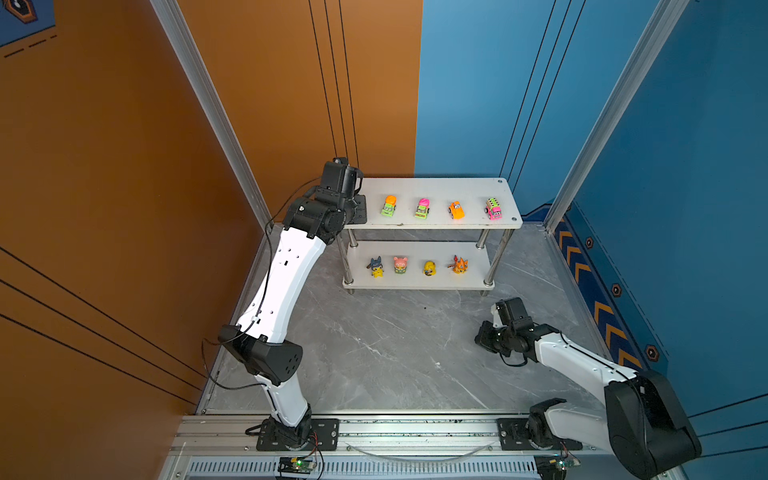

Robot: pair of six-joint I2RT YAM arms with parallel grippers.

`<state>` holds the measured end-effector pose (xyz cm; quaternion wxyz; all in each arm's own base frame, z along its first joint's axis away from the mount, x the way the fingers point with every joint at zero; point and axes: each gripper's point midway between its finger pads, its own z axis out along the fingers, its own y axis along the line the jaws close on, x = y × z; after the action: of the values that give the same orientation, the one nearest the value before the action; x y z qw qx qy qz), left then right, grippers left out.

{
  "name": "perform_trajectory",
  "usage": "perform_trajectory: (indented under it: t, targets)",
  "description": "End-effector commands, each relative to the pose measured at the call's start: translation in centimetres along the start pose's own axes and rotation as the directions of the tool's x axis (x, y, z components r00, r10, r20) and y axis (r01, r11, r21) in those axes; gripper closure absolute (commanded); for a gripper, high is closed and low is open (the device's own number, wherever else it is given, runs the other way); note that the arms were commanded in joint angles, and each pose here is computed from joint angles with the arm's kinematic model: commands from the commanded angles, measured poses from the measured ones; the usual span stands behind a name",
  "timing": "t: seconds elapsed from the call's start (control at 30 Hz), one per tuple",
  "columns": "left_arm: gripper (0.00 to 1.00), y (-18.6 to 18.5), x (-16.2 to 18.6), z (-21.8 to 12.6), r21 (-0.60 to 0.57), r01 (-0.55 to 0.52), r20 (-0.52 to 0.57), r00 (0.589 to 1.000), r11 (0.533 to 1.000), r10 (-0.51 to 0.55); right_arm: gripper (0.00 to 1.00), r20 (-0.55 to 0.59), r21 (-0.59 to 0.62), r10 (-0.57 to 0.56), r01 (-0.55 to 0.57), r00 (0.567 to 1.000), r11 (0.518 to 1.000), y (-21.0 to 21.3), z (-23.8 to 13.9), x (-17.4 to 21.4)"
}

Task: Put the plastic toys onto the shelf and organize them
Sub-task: 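Lower the car onto the top shelf at the end of the row, open left gripper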

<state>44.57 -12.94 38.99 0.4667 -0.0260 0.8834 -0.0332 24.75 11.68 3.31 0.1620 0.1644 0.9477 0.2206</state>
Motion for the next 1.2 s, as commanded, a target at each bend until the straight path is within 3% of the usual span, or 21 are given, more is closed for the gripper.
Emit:
perform_trajectory:
  t: [0.0, 0.1, 0.17, 0.27, 0.5, 0.73, 0.83, 0.97, 1.0, 1.03, 1.17]
  targets:
    - [0.82, 0.0, 1.0, 0.6, 0.001, 0.012, -0.039, 0.999, 1.0, -0.012, 0.96, 0.0, 0.022, -0.008, 0.008, 1.0, 1.0, -0.6, 0.3, 0.3]
    - [0.75, 0.0, 1.2, 0.7, 0.002, 0.016, -0.044, 0.999, 1.0, -0.016, 0.96, 0.002, 0.025, -0.007, 0.007, 1.0, 1.0, -0.7, 0.3, 0.3]
    - [0.57, 0.1, 1.1, 0.6, -0.007, 0.015, -0.037, 0.999, 1.0, -0.016, 0.96, 0.0, 0.026, -0.008, 0.008, 1.0, 1.0, -0.8, 0.3, 0.4]
    - [0.42, 0.1, 0.7, 0.1, -0.011, 0.016, -0.023, 1.0, 1.0, -0.017, 0.96, 0.001, 0.025, -0.008, 0.008, 1.0, 1.0, -0.8, 0.2, 0.4]
    - [0.35, -0.4, -1.5, -2.6, -0.01, 0.004, 0.059, 0.998, 1.0, -0.003, 0.96, 0.007, 0.027, -0.006, 0.006, 1.0, 1.0, -0.8, 0.0, 0.3]
    - [0.28, -1.4, -3.0, -11.7, -0.117, -0.101, 0.26, 0.957, 0.988, 0.128, 0.91, 0.087, 0.056, -0.048, 0.044, 0.995, 0.998, -0.9, -3.4, -2.2]
    - [0.21, -2.6, -0.2, -13.5, -0.146, -0.157, 0.343, 0.918, 0.977, 0.199, 0.78, 0.232, 0.181, -0.147, 0.106, 0.961, 0.978, -1.6, -8.0, -5.1]
    - [0.16, -4.4, 7.1, -12.5, -0.139, -0.225, 0.446, 0.855, 0.964, 0.264, 0.48, 0.443, 0.278, -0.225, 0.106, 0.868, 0.955, -2.0, -13.9, -7.7]
    - [0.15, -4.4, 9.1, -11.8, -0.137, -0.221, 0.451, 0.854, 0.966, 0.26, 0.08, 0.494, 0.285, -0.229, 0.093, 0.839, 0.954, -2.1, -15.2, -8.0]
    - [0.05, -4.2, 11.4, -10.9, -0.144, -0.235, 0.439, 0.855, 0.961, 0.275, 0.0, 0.545, 0.297, -0.231, 0.072, 0.806, 0.952, -2.5, -16.4, -8.2]
    - [0.02, -3.0, 19.4, -6.8, -0.192, -0.324, 0.391, 0.841, 0.926, 0.375, 0.0, 0.645, 0.36, -0.334, 0.112, 0.687, 0.926, -3.3, -17.5, -8.9]
